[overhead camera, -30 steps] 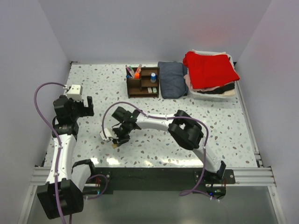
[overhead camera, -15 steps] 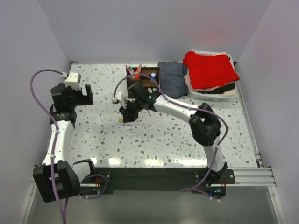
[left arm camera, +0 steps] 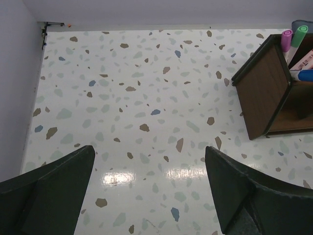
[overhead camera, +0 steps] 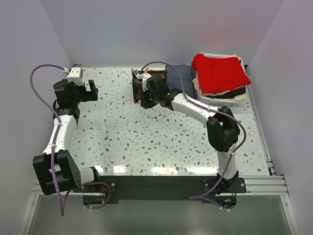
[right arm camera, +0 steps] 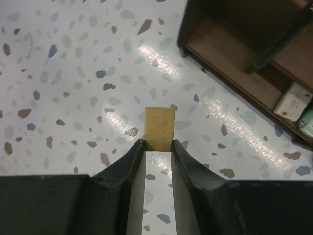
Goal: Sort the stationery into containers
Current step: Place the stationery in the storage box.
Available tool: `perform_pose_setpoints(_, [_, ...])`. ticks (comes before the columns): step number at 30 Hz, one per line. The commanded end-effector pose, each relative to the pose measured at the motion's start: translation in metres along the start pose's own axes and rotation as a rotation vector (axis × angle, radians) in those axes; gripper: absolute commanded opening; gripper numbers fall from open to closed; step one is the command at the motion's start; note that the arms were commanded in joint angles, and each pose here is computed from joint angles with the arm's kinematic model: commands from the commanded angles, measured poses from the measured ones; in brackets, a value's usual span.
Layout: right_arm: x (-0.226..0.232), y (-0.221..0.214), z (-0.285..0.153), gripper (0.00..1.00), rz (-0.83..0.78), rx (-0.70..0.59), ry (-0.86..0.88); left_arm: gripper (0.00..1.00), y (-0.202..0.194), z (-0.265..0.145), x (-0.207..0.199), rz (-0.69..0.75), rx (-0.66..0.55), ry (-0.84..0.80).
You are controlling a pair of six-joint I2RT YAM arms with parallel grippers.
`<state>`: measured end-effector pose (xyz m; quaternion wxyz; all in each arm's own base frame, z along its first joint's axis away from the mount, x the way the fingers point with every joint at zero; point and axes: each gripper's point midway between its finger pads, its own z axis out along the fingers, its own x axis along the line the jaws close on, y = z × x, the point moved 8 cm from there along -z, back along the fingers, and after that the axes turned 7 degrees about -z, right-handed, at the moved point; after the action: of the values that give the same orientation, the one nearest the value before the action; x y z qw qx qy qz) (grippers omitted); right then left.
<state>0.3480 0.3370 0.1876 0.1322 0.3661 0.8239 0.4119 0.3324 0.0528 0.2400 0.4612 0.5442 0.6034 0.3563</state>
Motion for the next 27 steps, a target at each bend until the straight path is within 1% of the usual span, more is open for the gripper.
perform_pose_setpoints(1, [-0.029,0.014,0.003,0.00,0.147,-0.036,-0.229,1.00,0.028,0.005,-0.002,0.010,-0.094,-0.020])
perform_pose_setpoints(3, [-0.037,0.008,0.005,0.00,0.175,-0.021,-0.280,1.00,0.027,0.006,-0.001,0.010,-0.091,-0.016])
perform_pose_setpoints(8, [-0.044,0.003,0.013,0.00,0.205,-0.003,-0.311,1.00,0.025,0.011,0.000,0.009,-0.085,-0.019])
perform_pose_setpoints(19, [-0.060,0.011,0.034,0.00,0.216,-0.035,-0.405,1.00,0.020,0.016,0.001,0.007,-0.064,-0.021])
perform_pose_setpoints(27, [-0.073,0.009,0.048,0.00,0.240,-0.040,-0.466,1.00,0.018,0.017,0.002,0.004,-0.054,-0.022])
